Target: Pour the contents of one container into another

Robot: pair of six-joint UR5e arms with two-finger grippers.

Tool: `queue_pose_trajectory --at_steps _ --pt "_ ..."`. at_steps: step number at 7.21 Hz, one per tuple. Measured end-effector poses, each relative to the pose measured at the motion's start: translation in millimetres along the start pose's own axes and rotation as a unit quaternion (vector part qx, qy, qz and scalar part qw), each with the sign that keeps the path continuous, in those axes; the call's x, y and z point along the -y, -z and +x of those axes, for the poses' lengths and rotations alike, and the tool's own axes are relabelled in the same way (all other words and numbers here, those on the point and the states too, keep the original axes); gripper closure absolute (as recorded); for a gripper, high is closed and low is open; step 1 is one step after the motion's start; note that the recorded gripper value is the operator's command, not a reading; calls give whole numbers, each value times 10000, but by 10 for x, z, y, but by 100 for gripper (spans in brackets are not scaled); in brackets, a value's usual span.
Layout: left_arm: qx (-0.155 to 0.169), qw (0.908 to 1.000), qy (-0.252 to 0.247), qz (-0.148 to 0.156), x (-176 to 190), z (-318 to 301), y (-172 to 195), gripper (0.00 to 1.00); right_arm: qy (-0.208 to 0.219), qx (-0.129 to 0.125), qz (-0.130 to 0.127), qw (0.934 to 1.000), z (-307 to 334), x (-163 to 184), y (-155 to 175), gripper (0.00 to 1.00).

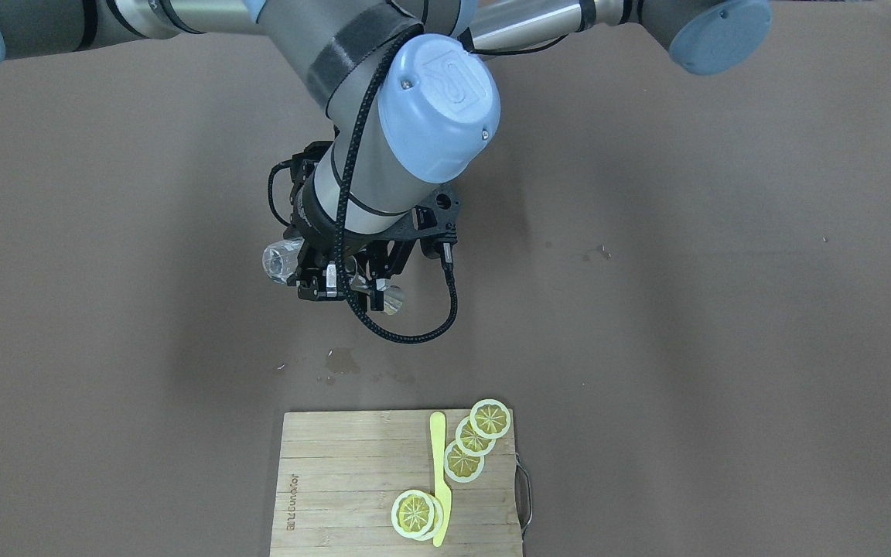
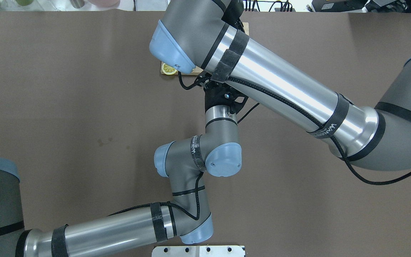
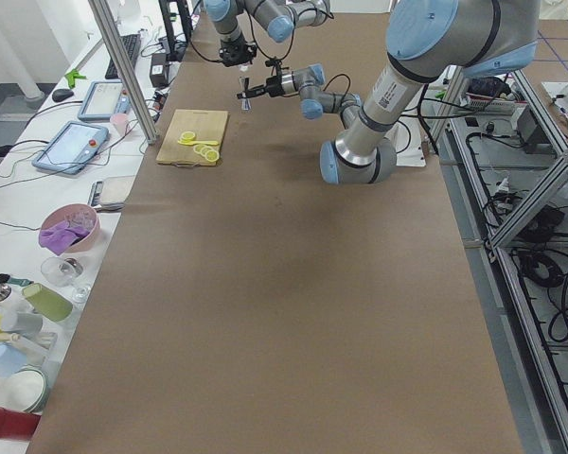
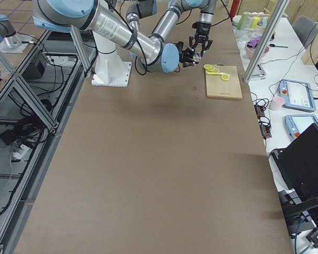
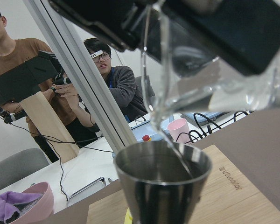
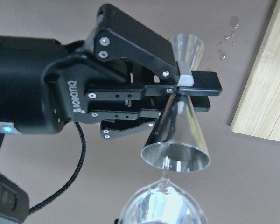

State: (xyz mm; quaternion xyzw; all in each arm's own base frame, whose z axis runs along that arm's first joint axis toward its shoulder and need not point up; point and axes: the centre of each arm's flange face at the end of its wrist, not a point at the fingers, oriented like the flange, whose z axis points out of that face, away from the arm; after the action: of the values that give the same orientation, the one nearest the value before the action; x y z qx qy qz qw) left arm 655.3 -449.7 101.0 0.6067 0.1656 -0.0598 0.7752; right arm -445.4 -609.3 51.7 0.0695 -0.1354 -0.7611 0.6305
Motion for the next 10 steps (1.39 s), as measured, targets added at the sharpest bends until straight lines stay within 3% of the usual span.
queue_pose_trajectory --at_steps 3,5,10 --pt "3 10000 -4 -2 -3 0 -3 100 73 -64 79 9999 0 -13 11 100" --pt "2 10000 -4 0 0 -1 -2 100 141 -232 347 9990 -47 -45 44 100" --pt "4 10000 4 3 3 -5 -6 100 -16 -488 977 9940 -226 -715 -8 100"
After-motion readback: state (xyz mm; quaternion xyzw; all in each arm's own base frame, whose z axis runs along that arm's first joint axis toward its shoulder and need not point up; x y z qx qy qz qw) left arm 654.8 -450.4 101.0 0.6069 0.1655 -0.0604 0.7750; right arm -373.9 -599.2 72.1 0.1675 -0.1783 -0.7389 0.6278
